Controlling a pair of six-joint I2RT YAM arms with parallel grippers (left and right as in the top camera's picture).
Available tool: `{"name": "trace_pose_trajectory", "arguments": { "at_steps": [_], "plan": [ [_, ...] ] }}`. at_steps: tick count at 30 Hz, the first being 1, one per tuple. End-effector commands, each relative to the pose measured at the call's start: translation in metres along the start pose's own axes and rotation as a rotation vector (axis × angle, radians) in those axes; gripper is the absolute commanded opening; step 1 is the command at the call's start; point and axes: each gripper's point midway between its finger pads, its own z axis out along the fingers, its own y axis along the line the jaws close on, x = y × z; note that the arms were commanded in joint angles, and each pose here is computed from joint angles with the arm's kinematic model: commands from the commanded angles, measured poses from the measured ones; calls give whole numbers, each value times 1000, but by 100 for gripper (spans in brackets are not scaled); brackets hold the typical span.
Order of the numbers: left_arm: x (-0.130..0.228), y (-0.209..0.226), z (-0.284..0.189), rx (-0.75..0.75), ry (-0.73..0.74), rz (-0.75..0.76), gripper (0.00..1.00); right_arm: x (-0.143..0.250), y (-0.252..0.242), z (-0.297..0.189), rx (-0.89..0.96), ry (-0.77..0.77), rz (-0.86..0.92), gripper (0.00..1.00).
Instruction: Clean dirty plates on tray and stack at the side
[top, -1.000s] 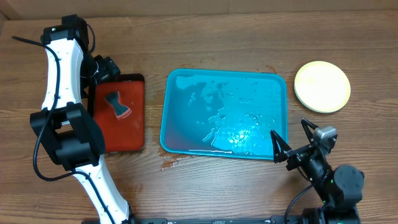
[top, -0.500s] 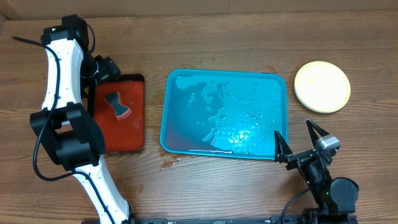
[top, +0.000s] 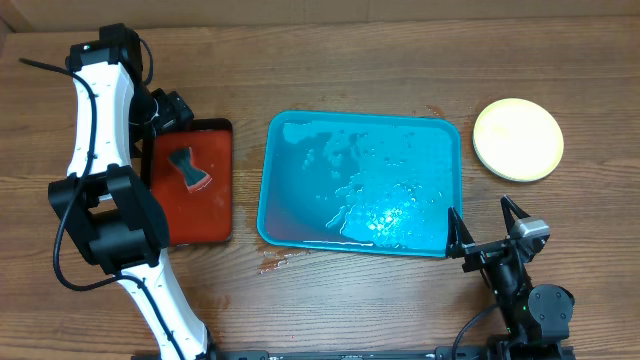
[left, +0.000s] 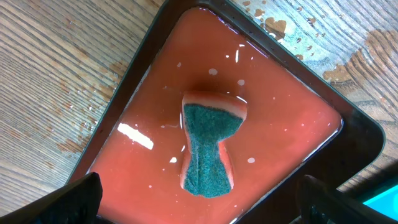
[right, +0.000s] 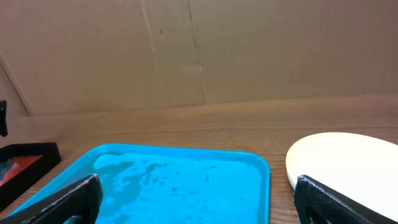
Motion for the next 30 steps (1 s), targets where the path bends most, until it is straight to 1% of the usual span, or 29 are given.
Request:
{"name": "trace_pose_trajectory", "arguments": {
  "at_steps": [1, 30],
  "plan": [
    [-2, -3, -7, 13, -17, 17, 100, 1, -1, 0, 8, -6, -6, 100],
    [-1, -2, -5, 7, -13, 21, 100, 1, -1, 0, 8, -6, -6, 100]
  ]
}}
